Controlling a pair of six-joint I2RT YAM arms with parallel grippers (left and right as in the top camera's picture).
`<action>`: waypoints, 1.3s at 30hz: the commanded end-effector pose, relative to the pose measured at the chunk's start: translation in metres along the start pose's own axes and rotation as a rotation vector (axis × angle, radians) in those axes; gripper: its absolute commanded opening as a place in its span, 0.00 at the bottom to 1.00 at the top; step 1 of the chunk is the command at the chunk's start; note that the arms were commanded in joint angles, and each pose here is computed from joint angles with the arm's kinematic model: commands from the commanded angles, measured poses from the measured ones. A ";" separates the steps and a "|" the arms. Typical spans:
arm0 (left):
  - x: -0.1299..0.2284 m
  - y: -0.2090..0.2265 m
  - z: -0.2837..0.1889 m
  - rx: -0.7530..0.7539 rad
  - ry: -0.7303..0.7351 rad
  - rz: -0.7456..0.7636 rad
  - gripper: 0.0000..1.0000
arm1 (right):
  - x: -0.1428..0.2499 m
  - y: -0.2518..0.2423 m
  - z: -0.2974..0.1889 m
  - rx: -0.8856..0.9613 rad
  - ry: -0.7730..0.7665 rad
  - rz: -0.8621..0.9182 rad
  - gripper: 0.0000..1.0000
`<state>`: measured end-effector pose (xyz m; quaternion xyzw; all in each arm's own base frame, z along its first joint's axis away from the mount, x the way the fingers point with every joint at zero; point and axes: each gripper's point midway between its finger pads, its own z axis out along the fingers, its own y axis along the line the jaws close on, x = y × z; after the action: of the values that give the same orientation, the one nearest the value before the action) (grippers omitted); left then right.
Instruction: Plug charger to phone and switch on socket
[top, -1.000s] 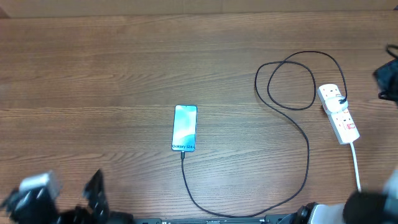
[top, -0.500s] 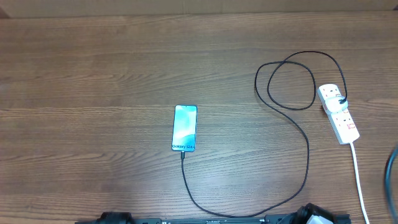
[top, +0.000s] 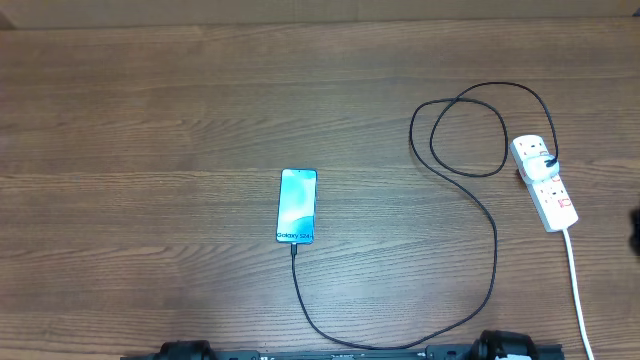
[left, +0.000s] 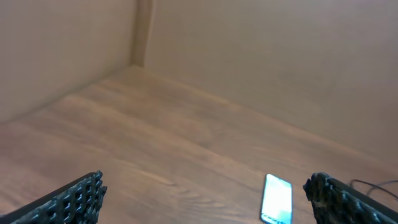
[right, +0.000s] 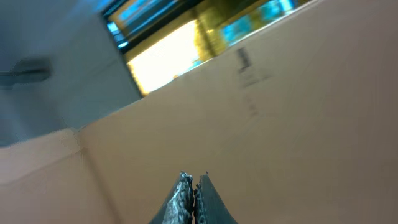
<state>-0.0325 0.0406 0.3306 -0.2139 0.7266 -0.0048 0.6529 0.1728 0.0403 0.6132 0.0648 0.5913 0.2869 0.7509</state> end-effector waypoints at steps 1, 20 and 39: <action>0.002 0.002 -0.003 -0.052 -0.013 -0.004 0.99 | -0.002 0.015 -0.026 -0.046 -0.031 -0.060 0.04; 0.026 0.009 -0.004 -0.093 0.080 0.018 1.00 | -0.034 0.037 -0.138 -0.028 -0.305 -0.142 0.06; 0.026 0.009 -0.004 -0.093 0.080 0.018 1.00 | -0.031 0.035 -0.248 0.026 -0.604 -0.158 0.08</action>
<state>-0.0394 0.0385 0.3056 -0.2341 0.7543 0.0207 0.6130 -0.0516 -0.0017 0.5911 0.0958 0.3756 0.2049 0.8987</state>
